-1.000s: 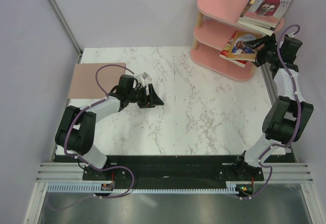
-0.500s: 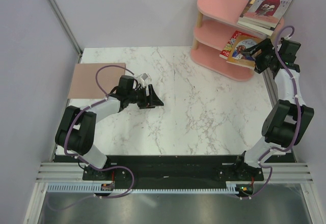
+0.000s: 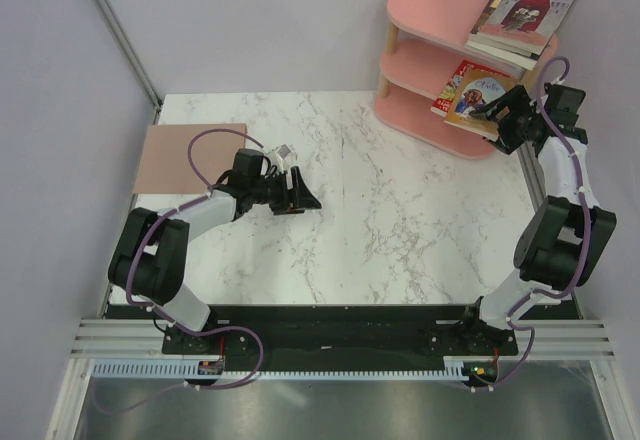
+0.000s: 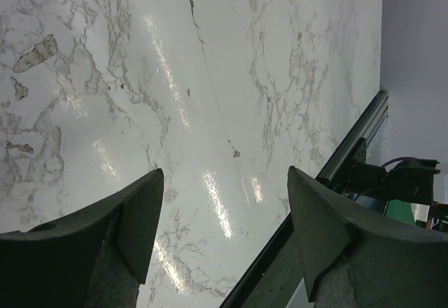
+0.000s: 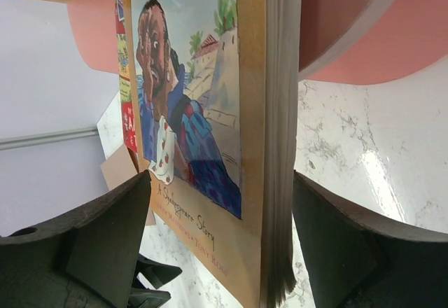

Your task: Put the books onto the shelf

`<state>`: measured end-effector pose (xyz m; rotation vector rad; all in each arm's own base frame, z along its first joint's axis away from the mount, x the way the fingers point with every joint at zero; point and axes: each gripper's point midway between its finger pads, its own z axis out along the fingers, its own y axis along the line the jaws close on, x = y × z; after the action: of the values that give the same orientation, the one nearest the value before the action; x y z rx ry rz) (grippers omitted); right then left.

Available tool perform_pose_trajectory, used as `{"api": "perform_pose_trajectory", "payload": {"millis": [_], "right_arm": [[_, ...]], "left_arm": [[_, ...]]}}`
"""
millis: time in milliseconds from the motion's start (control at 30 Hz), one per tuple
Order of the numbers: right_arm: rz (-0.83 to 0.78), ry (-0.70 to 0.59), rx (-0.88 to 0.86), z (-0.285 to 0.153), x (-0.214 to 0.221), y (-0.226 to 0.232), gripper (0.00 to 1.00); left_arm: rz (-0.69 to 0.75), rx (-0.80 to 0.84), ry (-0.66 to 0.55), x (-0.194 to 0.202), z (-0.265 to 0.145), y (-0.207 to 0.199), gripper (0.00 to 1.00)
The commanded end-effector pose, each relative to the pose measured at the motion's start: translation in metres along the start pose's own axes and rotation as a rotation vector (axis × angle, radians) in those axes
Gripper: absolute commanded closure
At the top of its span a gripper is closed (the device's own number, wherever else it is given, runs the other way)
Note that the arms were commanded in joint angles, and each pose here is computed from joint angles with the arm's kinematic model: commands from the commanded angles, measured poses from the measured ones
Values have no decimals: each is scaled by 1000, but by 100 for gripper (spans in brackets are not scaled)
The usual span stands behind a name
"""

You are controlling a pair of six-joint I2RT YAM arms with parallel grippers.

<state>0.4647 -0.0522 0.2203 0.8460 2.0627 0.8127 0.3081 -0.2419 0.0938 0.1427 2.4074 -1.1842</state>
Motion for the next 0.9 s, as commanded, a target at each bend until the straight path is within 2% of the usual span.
{"api": "perform_pose_trajectory", "payload": {"millis": [0,433,633,733,767,833,867], "right_arm": [[-48,-30,-5,-21,1,5,13],[-65,-73,-16,-66,2,-4,11],[-61,-70,1,-71,8,-16,16],[-60,-64,2,-70,9,-19,37],[-58,-60,2,-68,9,-21,49],[-55,-61,3,-67,7,-22,60],[-56,-65,3,-66,6,-22,70]], "left_arm": [[66,25,-26,-6,0,-7,22],[58,25,-16,0,3,-2,22],[58,26,-15,0,3,-2,23],[58,23,-17,0,3,-1,23],[58,22,-20,-1,2,-1,23],[59,24,-18,0,3,-2,22],[59,24,-16,0,3,-2,22]]}}
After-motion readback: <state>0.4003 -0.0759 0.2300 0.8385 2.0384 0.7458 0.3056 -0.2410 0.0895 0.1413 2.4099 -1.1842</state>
